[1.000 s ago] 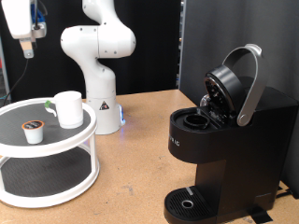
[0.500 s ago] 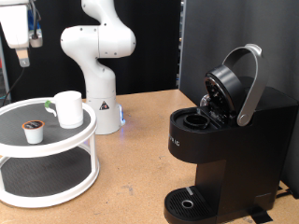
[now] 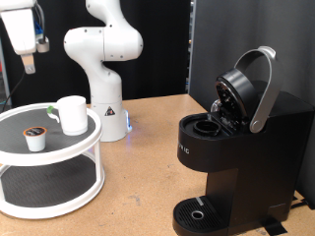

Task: Make a cup of coffee with the keurig machine

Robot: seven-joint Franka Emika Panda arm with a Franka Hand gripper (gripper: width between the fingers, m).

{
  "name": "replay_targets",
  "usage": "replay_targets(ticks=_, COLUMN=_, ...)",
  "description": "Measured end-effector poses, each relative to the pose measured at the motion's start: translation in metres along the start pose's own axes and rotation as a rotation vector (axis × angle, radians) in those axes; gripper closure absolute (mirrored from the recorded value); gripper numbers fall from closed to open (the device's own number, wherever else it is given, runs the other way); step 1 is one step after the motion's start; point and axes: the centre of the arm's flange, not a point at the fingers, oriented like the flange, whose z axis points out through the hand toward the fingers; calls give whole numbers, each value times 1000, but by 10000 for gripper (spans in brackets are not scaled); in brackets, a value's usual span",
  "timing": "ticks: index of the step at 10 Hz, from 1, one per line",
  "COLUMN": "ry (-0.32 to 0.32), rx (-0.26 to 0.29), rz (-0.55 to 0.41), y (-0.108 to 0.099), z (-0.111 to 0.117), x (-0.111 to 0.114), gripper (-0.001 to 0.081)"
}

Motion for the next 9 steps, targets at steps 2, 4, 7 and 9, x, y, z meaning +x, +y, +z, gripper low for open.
replay_targets(ticks=2, ry=0, rx=-5, rz=-14, y=-2, z=15, x=0, gripper=1)
replay_targets(ticks=4, ry=-2, rx=-16, rz=-17, y=-3, z=32, x=2, gripper=1)
replay_targets(ticks=7, ry=-15, rx=-26, rz=-26, y=-5, z=57, x=2, gripper=1)
replay_targets(ticks=9, ry=-26, rx=-38, rz=-29, y=-6, z=72, x=-3, gripper=1)
